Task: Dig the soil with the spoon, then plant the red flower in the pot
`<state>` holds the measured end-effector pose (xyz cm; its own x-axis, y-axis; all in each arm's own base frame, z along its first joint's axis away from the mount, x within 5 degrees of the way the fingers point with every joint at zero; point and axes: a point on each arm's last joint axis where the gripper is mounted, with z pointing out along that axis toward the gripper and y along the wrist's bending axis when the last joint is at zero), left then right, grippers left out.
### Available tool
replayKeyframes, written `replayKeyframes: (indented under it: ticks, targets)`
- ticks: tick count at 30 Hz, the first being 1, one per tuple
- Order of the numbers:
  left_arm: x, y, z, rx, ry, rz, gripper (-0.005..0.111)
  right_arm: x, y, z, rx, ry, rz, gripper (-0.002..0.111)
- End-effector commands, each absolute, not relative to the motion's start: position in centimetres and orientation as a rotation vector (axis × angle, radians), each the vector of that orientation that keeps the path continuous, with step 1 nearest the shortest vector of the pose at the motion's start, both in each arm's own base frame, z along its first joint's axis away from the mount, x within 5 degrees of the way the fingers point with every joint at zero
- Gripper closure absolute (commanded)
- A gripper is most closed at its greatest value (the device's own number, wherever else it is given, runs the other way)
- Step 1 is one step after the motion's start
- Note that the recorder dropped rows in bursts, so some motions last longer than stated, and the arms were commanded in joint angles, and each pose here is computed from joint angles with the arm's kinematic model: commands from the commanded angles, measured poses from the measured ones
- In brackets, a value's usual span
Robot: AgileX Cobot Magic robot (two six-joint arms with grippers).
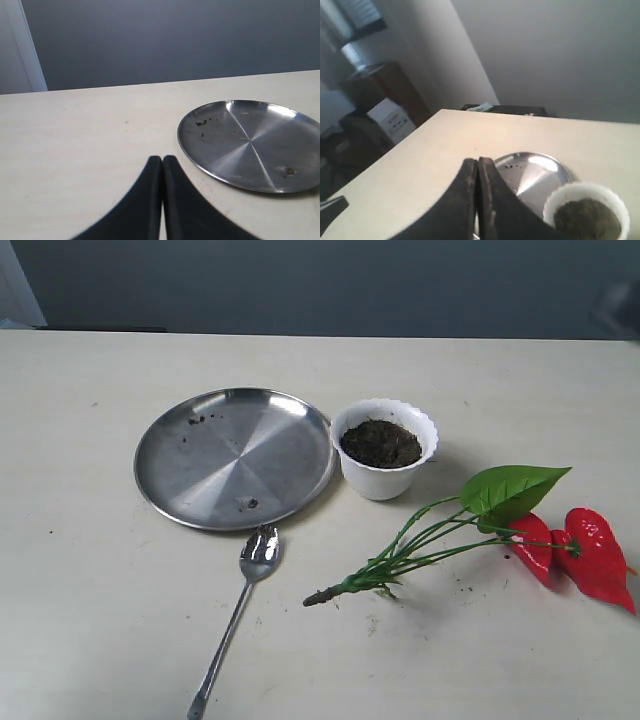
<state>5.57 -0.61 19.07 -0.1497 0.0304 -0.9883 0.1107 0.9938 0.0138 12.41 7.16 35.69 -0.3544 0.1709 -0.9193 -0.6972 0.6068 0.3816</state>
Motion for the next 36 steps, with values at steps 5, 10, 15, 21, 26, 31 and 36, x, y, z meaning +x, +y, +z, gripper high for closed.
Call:
replayKeyframes:
  ticks: [5,10,15,21,26,31,36]
  targets:
    - [5.5,-0.6,19.2,0.104,1.713,-0.075,0.106,23.7,15.0,45.9,-0.853,1.538,1.121,0.109]
    - [5.5,-0.6,19.2,0.104,1.713,-0.075,0.106,29.3,17.3,46.7,-0.327,1.492,0.721,0.109]
    - [5.5,-0.6,19.2,0.104,1.713,-0.075,0.106,32.8,18.0,43.6,-0.472,1.447,0.055,0.109]
    - [5.5,-0.6,19.2,0.104,1.713,-0.075,0.106,34.0,16.1,37.5,-0.41,1.894,-0.466,0.109]
    - [5.5,-0.6,19.2,0.104,1.713,-0.075,0.106,32.5,18.9,32.0,-0.914,2.226,-0.145,0.109]
    - [5.5,-0.6,19.2,0.104,1.713,-0.075,0.106,26.6,25.3,28.7,-1.927,1.725,0.353,0.109]
    - [5.5,-0.6,19.2,0.104,1.713,-0.075,0.106,22.3,29.2,25.9,-2.439,1.15,0.457,0.109]
